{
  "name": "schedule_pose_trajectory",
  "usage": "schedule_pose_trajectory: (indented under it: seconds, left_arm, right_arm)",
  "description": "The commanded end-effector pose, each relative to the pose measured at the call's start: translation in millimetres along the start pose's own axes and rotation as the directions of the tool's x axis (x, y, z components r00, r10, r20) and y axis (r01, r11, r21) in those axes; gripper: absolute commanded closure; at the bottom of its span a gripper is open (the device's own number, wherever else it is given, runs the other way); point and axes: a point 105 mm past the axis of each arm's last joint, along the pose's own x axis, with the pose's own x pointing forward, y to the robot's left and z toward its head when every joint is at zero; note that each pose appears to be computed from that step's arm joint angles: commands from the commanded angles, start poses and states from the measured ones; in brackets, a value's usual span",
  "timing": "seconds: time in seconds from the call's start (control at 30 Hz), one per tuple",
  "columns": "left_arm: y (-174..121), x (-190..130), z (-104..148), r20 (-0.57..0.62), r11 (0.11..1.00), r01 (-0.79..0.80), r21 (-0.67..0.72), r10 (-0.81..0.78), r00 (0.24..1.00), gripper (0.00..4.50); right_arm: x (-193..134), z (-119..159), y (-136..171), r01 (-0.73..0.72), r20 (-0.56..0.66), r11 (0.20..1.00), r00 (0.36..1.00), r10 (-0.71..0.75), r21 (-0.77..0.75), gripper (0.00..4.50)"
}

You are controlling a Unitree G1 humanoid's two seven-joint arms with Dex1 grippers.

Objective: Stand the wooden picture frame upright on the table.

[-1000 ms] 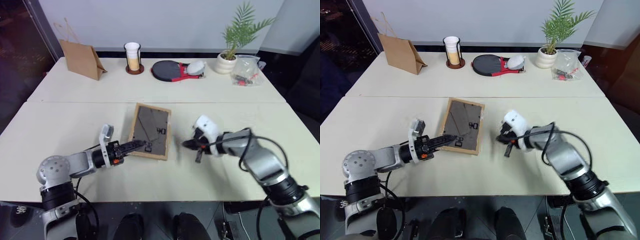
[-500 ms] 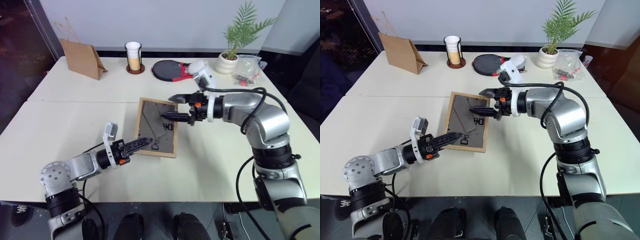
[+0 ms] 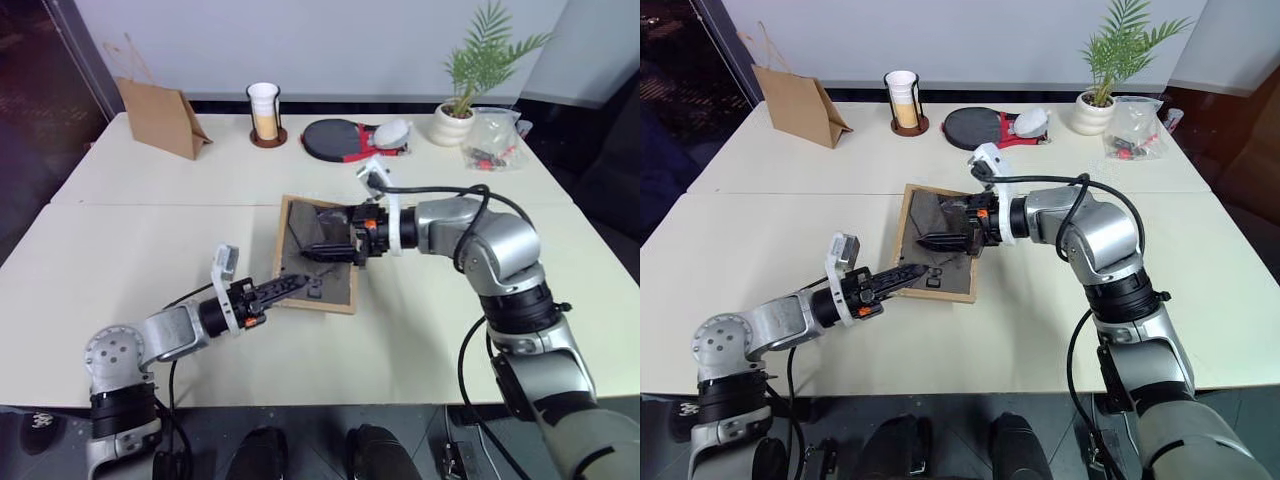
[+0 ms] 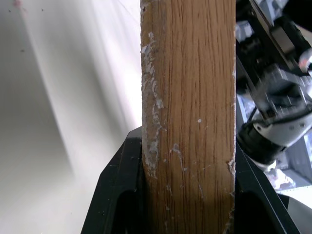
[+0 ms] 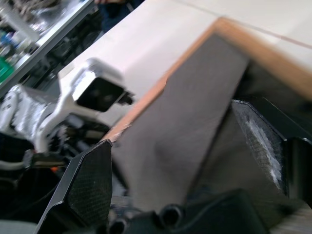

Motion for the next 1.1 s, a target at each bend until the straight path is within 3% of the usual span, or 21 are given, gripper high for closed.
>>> schedule_pose_trajectory:
  seconds: [0.03,0.43,0.57,0.7,0.73,0.8,0.87,0.97,1.1]
  left_arm:
    - [-8.6,-0.4,5.4,0.032,0.999,0.043,0.001,-0.043,0.999,3.43]
    - [-4.0,-1.7,11.2,0.062,1.000,0.010,-0.011,-0.009,0.998,3.43]
    - [-8.4,-1.6,11.8,0.057,1.000,0.021,-0.008,-0.021,0.998,3.43]
    - [-18.3,-3.8,13.7,0.055,0.999,0.052,-0.014,-0.051,0.997,3.43]
    - [-20.3,-4.5,13.7,0.056,0.998,0.059,-0.021,-0.058,0.997,3.43]
    - [-24.6,-6.0,11.8,0.047,0.997,0.073,-0.032,-0.072,0.996,3.43]
    - [-27.1,-6.6,9.8,0.040,0.996,0.077,-0.044,-0.075,0.996,3.43]
    - [-28.2,-5.4,6.2,0.033,0.996,0.075,-0.055,-0.073,0.997,3.43]
    - [-30.4,-2.4,2.8,0.025,0.996,0.079,-0.051,-0.078,0.997,3.43]
  right_arm:
    - [-6.0,22.6,14.6,-0.043,0.062,0.997,0.997,0.047,-0.057,0.06]
    - [-46.2,35.5,23.1,0.031,0.099,0.998,0.995,-0.026,-0.053,0.06]
    - [-64.8,17.1,-6.8,0.224,-0.008,0.930,0.972,-0.236,-0.293,0.06]
    - [-99.7,8.6,-56.5,0.360,0.002,0.601,0.859,-0.512,-0.714,0.06]
    - [-103.5,6.2,-62.4,0.346,0.018,0.522,0.846,-0.533,-0.780,0.06]
    - [-101.9,2.7,-67.2,0.267,0.089,0.258,0.835,-0.544,-0.929,0.06]
    - [-88.7,-4.9,-61.4,0.199,0.147,0.064,0.870,-0.470,-0.978,0.06]
    - [-68.6,-19.3,-55.0,0.153,0.182,-0.107,0.913,-0.366,-0.982,0.06]
    - [-43.6,-22.8,-45.9,0.201,0.250,-0.213,0.939,-0.237,-0.956,0.06]
